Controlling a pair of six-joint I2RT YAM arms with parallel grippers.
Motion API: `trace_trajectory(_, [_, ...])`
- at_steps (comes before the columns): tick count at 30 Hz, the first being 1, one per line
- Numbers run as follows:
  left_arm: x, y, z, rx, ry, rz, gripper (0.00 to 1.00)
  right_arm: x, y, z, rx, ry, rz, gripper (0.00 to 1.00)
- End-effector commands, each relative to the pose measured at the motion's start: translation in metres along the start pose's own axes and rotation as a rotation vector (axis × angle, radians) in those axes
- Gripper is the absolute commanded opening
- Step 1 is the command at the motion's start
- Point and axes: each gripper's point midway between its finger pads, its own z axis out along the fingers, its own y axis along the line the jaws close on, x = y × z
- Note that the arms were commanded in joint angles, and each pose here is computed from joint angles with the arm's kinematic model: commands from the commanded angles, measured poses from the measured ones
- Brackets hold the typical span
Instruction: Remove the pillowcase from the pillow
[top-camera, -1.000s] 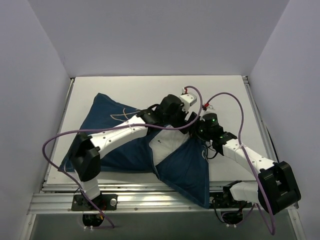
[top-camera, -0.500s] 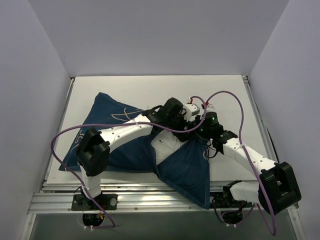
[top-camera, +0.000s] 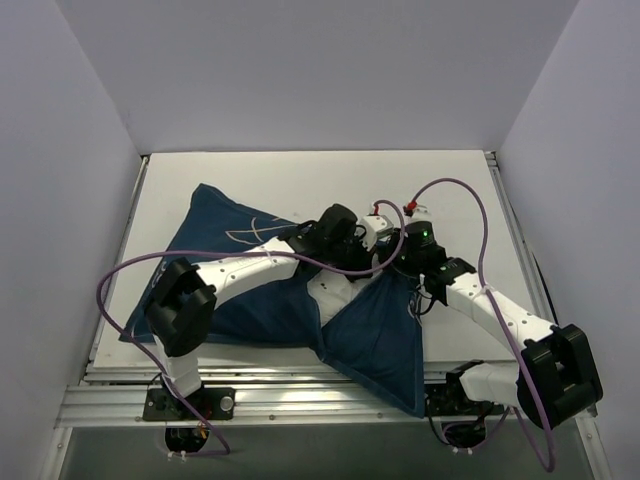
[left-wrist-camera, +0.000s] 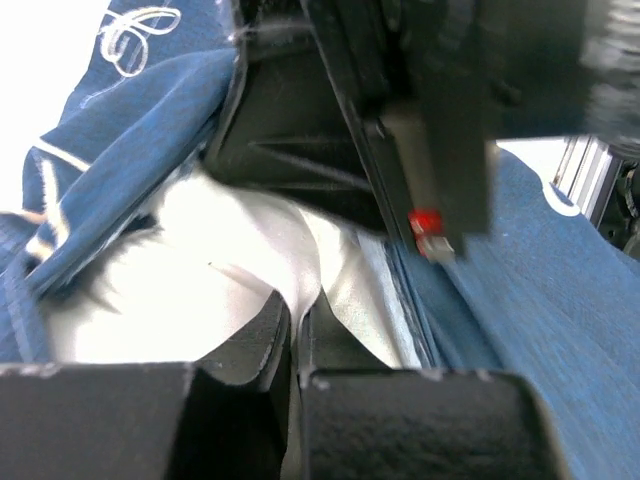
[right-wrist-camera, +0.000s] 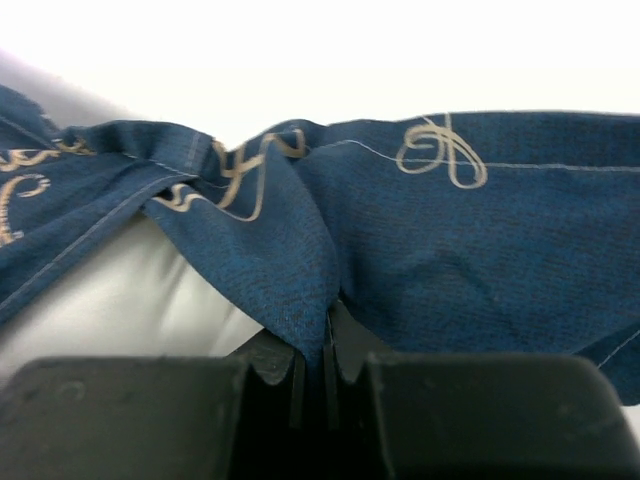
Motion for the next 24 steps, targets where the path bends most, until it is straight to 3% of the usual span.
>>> trace_trajectory(1, [0.005, -0.013, -0.033, -0.01, -0.015, -0.03, 0.02, -0.021, -0.035, -0.002, 0.19, -0.079, 0.004, 0.0])
trace_trajectory(3, [-0.005, -0.018, -0.055, -0.032, -0.074, -0.023, 0.02, -0.023, -0.055, -0.003, 0.253, -0.086, 0.04, 0.0])
trace_trajectory(8, [0.014, -0.021, -0.094, -0.096, -0.135, -0.074, 0.02, -0.019, -0.099, -0.007, 0.383, -0.05, 0.111, 0.0])
trace_trajectory(15, [0.053, -0.018, -0.127, -0.184, -0.208, -0.186, 0.02, -0.02, -0.113, -0.004, 0.439, -0.031, 0.144, 0.0])
trace_trajectory(24, [0.071, 0.002, -0.171, -0.339, -0.327, -0.317, 0.02, -0.019, -0.138, -0.004, 0.528, -0.025, 0.196, 0.0])
